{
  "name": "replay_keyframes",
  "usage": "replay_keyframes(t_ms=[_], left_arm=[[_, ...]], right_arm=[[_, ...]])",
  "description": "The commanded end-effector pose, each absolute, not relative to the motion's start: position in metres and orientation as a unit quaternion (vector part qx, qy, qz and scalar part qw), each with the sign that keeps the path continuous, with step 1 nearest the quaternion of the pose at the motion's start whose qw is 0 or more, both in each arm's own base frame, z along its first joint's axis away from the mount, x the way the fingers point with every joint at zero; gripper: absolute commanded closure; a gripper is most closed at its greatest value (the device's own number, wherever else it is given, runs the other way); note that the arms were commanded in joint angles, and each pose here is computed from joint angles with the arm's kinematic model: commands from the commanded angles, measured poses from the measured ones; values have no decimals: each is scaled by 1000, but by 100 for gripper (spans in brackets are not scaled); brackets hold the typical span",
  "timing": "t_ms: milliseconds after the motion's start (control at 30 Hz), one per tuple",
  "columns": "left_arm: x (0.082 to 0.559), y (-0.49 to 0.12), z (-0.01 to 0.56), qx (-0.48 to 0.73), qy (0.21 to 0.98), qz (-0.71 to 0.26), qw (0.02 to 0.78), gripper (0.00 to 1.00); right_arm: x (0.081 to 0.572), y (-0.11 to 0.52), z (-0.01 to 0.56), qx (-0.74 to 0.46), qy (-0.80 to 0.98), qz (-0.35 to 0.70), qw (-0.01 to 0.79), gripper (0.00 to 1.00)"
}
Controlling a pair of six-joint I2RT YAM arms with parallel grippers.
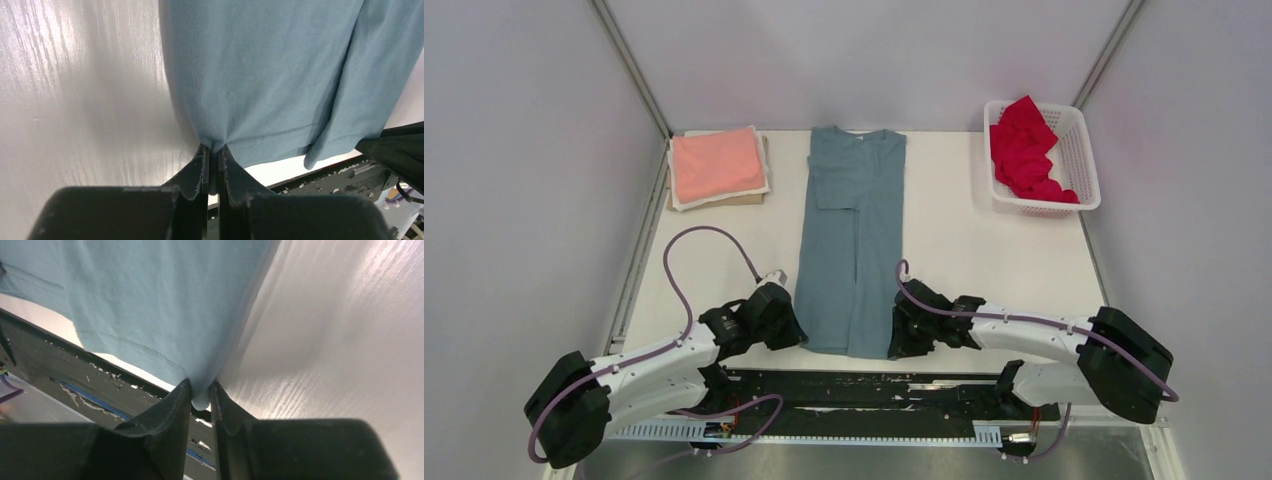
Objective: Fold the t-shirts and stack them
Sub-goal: Grab the bottom of the folded rectangular tshirt with both arms, then fold the folded rectangular tshirt in 1/3 of the way
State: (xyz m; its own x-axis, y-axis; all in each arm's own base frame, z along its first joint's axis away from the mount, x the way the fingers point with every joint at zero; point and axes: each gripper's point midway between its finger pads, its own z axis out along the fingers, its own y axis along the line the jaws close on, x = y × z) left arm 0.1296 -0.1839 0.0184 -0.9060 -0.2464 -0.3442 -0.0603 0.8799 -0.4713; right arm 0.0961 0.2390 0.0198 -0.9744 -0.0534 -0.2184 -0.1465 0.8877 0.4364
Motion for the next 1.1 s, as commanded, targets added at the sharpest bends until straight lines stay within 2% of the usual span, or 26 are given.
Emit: replay_keyframes(t_ms=[0,33,67,233,300,433,633,733,1067], left_arm=[[119,-165,5,-90,959,-194,187,97],[117,-167,6,-87,959,-199,184,100],[116,-167,9,-84,958,-205,184,100],[98,-168,15,-77,954,-239,163,100],[98,-181,25,-60,940,-289,172,100],[107,-200,49,-34,911,-354,209,100],[163,-204,90,-49,897,-336,285,100],[195,-207,110,-67,880,-360,304,100],[306,-210,143,-83,874,-349,328,100]], right_arm=[[97,240,15,-47,966,231,108,91],[95,241,18,-50,964,238,108,99],[93,243,21,-55,961,246,110,100],[67,246,37,-76,946,298,101,100],[63,248,43,-77,939,318,108,100],[80,252,60,-76,926,332,164,100],[145,251,87,-52,914,295,273,100],[186,252,107,-41,902,288,319,100],[304,255,143,-28,873,303,382,100]])
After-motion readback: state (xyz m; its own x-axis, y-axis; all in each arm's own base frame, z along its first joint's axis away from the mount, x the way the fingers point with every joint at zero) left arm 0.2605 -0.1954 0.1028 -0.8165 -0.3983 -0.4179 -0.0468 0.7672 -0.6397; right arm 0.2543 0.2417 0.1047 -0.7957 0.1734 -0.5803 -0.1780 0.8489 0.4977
